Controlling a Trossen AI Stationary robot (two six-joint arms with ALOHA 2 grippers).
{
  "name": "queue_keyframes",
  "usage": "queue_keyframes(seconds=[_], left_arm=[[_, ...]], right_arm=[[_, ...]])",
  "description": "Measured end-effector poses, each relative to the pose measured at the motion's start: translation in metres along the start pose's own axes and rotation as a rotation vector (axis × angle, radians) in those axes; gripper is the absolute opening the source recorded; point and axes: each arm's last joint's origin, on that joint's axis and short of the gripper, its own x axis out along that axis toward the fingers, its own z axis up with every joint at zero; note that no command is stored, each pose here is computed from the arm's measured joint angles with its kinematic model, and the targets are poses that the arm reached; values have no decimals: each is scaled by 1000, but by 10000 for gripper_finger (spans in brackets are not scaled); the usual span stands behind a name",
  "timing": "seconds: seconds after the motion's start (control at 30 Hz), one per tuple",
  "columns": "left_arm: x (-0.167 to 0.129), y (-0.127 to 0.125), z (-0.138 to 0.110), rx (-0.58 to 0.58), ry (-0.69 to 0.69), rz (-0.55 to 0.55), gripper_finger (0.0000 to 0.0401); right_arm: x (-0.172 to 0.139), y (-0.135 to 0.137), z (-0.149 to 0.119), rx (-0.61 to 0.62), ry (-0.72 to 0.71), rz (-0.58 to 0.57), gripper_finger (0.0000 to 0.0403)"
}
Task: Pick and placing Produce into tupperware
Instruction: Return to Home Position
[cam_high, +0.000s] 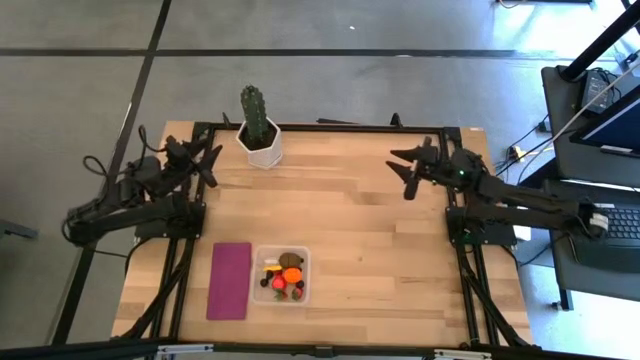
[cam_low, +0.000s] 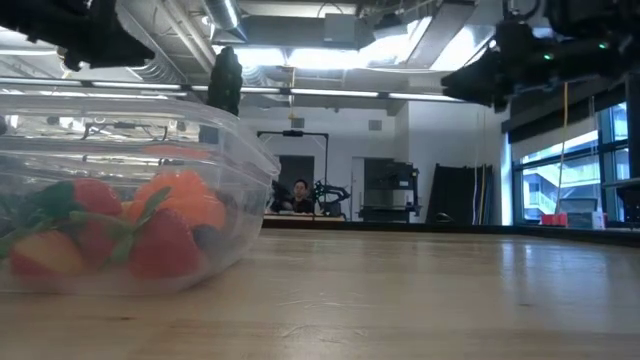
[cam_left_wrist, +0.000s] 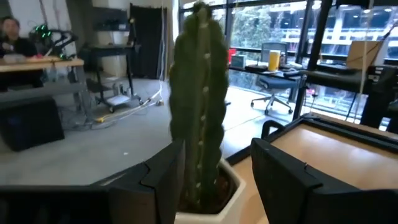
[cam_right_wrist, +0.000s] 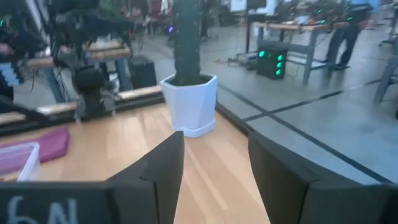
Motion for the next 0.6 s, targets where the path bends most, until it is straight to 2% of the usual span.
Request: queue_keyframes(seconds=[0.27,0.6], left_arm=[[-8,6,-12,-42,66,30,176],[9,-3,-39,-53,50,46,176]], right_arm=[[-23,-5,-16,44,-65,-30,182],[-37,-7,-35,71,-107,-43,181]])
